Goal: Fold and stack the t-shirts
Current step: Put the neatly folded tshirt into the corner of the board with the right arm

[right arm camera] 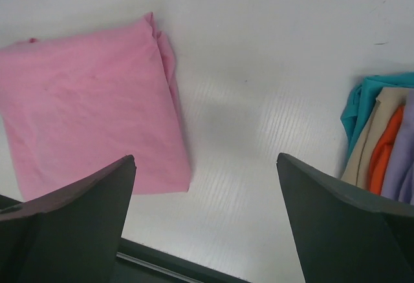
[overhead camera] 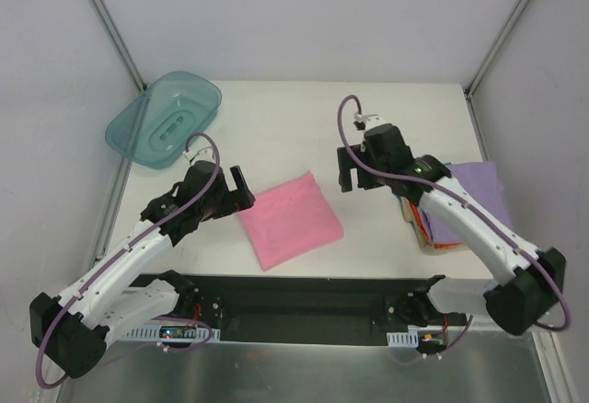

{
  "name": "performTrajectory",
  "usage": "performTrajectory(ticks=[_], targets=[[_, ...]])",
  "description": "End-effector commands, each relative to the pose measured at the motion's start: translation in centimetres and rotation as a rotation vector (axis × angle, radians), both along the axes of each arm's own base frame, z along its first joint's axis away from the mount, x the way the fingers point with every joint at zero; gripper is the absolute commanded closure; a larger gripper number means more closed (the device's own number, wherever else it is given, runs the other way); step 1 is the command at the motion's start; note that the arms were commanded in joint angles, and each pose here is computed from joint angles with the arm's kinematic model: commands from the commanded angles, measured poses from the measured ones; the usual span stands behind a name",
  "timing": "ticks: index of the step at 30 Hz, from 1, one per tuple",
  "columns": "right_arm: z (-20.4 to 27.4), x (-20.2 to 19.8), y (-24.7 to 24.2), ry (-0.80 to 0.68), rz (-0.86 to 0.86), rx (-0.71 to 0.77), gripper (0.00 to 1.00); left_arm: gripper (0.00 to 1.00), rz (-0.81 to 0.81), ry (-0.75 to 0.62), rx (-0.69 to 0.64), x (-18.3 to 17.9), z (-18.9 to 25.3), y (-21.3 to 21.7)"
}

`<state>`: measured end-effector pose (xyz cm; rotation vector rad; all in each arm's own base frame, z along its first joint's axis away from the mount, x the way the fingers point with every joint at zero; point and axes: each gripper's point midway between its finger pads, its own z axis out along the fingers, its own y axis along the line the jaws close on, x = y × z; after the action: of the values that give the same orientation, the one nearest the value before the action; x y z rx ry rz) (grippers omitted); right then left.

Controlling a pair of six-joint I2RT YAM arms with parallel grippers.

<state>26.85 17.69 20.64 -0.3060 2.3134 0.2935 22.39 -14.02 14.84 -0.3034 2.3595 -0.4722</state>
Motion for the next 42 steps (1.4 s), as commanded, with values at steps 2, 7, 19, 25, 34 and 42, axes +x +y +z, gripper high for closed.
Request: performTrajectory(ticks=[2, 7, 19, 25, 34, 42], targets=[[-4.0, 2.0, 2.0, 0.131, 0.109, -0.152, 0.06, 0.01, 0.040, 0.031, 0.070, 0.4, -1.2, 1.7], [-7.9, 3.3, 5.2, 0.238, 0.177, -0.181, 0.07, 0.01, 0.066, 0.047, 0.066, 0.4, -1.7, 2.6], [-15.6, 1.3, 9.2, 0.471, 0.259, -0.182, 0.14, 0.01, 0.080, 0.097, 0.071, 0.6, -2.9, 3.0], [-18.1, 0.2, 9.6, 0.543, 0.237, -0.189, 0.24, 0.01, 0.080, 0.112, 0.074, 0.6, -3.2, 3.1], [-20.4, -2.0, 9.6, 0.584, 0.267, -0.239, 0.52, 0.01, 0.092, 0.135, 0.070, 0.6, -3.8, 3.3], [-19.7, -2.4, 8.3, 0.495, 0.221, -0.235, 0.90, 0.01, 0.116, 0.174, 0.084, 0.5, -4.9, 3.9]])
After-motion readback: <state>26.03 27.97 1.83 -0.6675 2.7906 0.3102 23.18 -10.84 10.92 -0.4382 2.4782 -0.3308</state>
